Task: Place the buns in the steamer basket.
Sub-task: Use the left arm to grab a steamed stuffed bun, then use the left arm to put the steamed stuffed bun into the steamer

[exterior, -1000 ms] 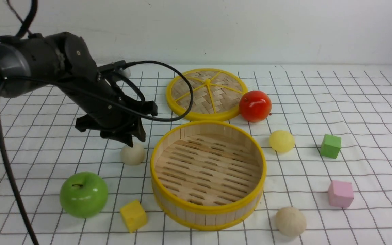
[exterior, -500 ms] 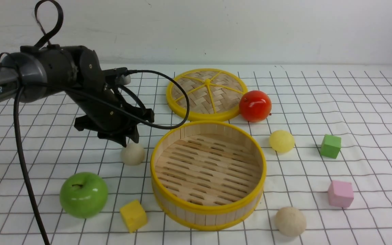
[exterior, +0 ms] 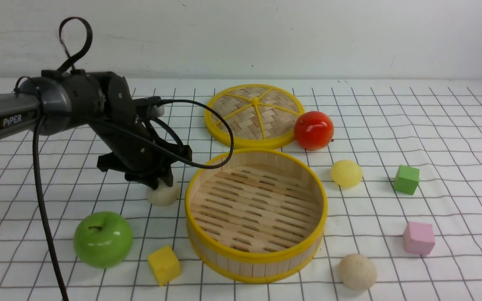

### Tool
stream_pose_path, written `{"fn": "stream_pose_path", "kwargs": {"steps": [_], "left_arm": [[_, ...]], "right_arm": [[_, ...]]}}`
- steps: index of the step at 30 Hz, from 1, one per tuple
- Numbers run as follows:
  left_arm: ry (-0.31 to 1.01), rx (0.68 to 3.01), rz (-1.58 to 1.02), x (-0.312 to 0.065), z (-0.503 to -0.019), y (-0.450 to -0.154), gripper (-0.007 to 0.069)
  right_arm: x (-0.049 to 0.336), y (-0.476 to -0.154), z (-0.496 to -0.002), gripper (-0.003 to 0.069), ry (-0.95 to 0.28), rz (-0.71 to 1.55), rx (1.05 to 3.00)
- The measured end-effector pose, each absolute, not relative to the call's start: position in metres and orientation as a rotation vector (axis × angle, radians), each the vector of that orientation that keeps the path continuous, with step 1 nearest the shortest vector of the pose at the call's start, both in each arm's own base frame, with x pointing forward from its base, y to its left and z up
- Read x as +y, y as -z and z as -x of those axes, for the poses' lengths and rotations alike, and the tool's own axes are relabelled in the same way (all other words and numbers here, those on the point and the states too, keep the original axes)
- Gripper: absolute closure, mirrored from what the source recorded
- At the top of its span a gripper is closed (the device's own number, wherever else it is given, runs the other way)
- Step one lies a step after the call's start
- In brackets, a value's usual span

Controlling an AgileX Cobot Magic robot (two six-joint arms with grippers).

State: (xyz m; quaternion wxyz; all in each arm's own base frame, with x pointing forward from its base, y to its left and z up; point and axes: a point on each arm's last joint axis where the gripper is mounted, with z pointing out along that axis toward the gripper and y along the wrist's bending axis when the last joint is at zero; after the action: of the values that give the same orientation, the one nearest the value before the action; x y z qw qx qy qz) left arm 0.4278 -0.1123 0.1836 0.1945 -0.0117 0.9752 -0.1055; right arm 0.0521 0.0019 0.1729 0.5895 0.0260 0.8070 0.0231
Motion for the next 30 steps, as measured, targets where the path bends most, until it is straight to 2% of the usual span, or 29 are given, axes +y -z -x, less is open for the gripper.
{"fn": "stream_pose_path", "kwargs": {"steps": [5, 7, 10, 11, 12, 14, 19, 22, 24, 25, 27, 30], "left_arm": [[0.297, 2.732, 0.034, -0.112, -0.428, -0.183, 0.0398], [0.297, 2.733, 0.034, -0.112, -0.428, -0.183, 0.0428], [0.296, 2.737, 0.033, -0.112, -0.428, -0.183, 0.0516], [0.296, 2.741, 0.033, -0.112, -0.428, -0.184, 0.0584], [0.297, 2.743, 0.032, -0.112, -0.428, -0.185, 0.0617], [0.297, 2.749, 0.03, -0.113, -0.427, -0.186, 0.0634], [0.319, 2.754, 0.028, -0.112, -0.42, -0.208, 0.0638], [0.437, 2.708, 0.066, -0.119, -0.409, -0.239, 0.0638], [0.482, 2.692, 0.057, -0.125, -0.405, -0.247, 0.0638], [0.537, 2.666, 0.001, -0.139, -0.399, -0.258, 0.0638], [0.577, 2.654, -0.068, -0.155, -0.393, -0.262, 0.0638], [0.592, 2.64, -0.185, -0.183, -0.386, -0.256, 0.0638]], "right_arm": [[0.002, -0.173, -0.052, 0.0419, -0.054, -0.061, 1.879], [0.002, -0.173, -0.052, 0.0419, -0.054, -0.061, 1.879], [0.002, -0.173, -0.052, 0.0419, -0.054, -0.061, 1.879], [0.002, -0.173, -0.052, 0.0419, -0.054, -0.061, 1.879], [0.002, -0.173, -0.052, 0.0419, -0.054, -0.061, 1.879], [0.002, -0.173, -0.052, 0.0419, -0.054, -0.061, 1.879], [0.002, -0.173, -0.052, 0.0419, -0.054, -0.061, 1.879], [0.002, -0.173, -0.052, 0.0419, -0.054, -0.061, 1.879], [0.002, -0.173, -0.052, 0.0419, -0.054, -0.061, 1.879], [0.002, -0.173, -0.052, 0.0419, -0.054, -0.061, 1.879], [0.002, -0.173, -0.052, 0.0419, -0.054, -0.061, 1.879], [0.002, -0.173, -0.052, 0.0419, -0.054, -0.061, 1.879]]}}
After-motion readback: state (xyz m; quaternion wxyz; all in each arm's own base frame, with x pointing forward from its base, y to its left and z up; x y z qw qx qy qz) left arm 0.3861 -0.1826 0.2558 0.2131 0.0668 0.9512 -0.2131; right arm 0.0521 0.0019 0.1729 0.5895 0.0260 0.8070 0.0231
